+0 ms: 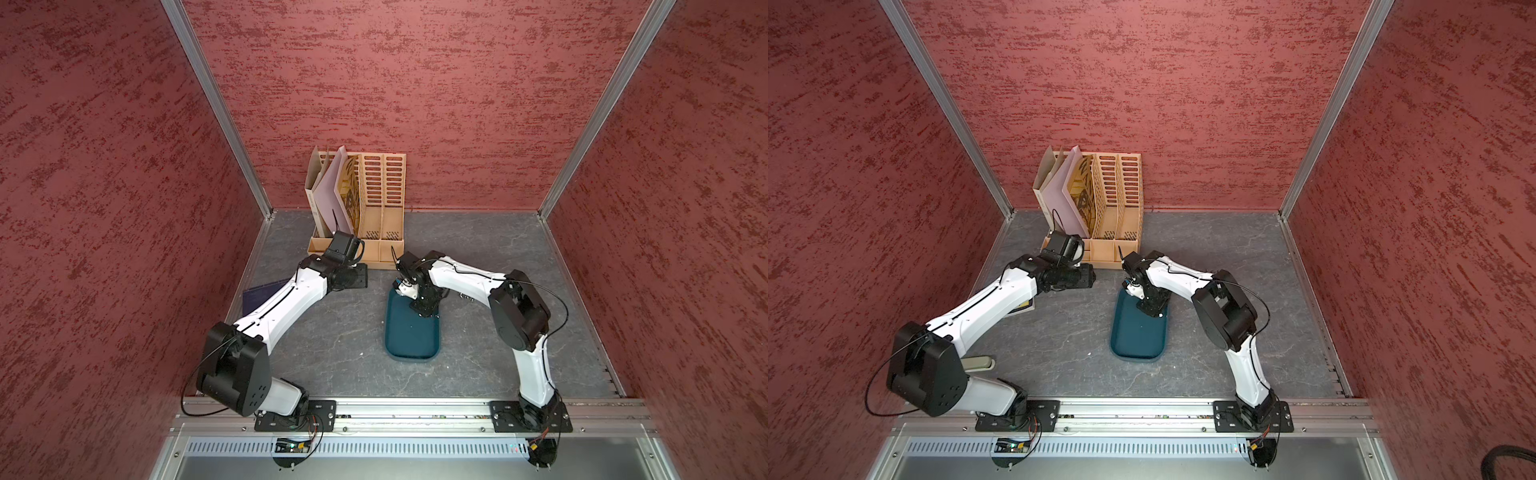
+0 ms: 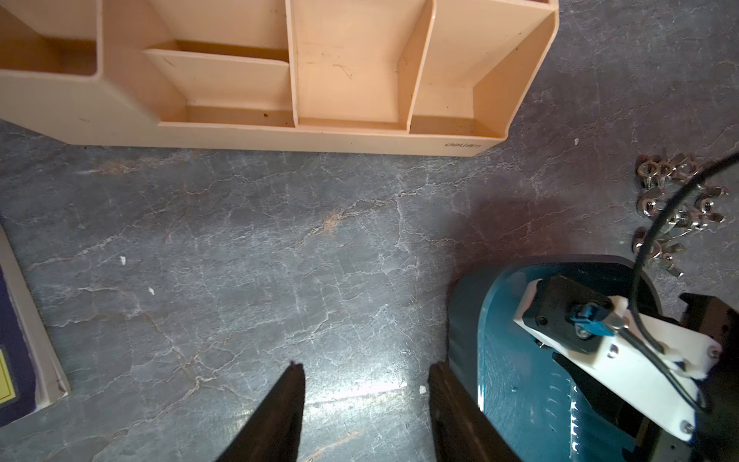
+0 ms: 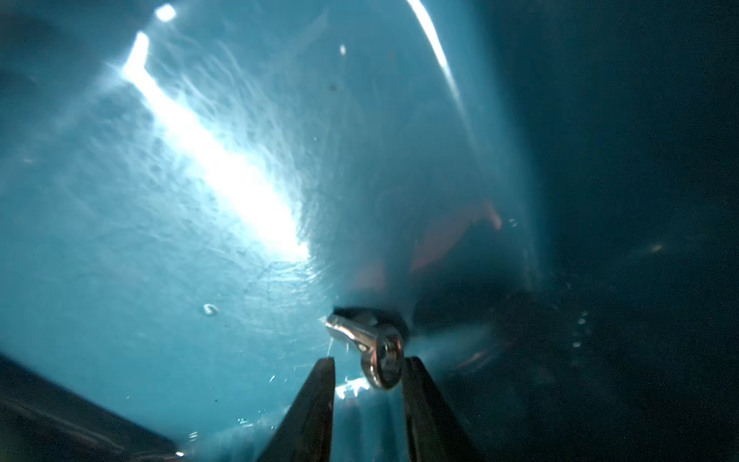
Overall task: Take out the wing nut from the storage box
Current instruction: Pick up the wing nut from the storage box, then place the wing nut at the center of the board.
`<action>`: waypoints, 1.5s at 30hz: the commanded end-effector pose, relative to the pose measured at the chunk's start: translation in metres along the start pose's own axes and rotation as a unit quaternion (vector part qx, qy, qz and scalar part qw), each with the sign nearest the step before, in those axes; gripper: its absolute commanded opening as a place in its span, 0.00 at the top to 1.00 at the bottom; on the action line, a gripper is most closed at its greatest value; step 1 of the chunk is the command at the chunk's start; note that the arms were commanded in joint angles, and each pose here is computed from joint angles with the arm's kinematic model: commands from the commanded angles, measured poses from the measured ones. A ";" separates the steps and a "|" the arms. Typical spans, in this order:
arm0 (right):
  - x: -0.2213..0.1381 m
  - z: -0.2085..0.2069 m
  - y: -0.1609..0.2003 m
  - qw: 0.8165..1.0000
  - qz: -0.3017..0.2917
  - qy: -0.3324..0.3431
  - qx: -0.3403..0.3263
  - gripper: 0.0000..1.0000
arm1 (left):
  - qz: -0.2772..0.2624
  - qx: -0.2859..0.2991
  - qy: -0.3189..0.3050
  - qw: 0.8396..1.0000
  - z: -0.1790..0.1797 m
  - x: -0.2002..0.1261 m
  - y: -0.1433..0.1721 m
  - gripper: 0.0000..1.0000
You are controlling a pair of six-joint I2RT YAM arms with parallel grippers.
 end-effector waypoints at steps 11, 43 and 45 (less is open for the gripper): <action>-0.004 -0.005 -0.005 1.000 -0.006 0.007 0.010 0.87 | -0.007 0.003 -0.002 1.000 0.004 -0.004 -0.001 0.46; -0.060 -0.154 0.091 0.918 -0.156 0.069 0.357 0.88 | -0.004 0.011 0.012 1.000 -0.009 0.000 -0.005 0.46; -0.053 -0.157 0.094 0.916 -0.153 0.067 0.365 0.88 | -0.004 0.011 0.012 1.000 -0.010 0.000 -0.005 0.46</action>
Point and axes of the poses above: each gripper's point midway between its finger pads, its own x axis out along the fingers, its own z axis along the line the jaws close on, y = z × x, the point moved 1 cm from there along -x, back along the fingers, and after that the axes turned 4 degrees about x, right-handed, at the moved point
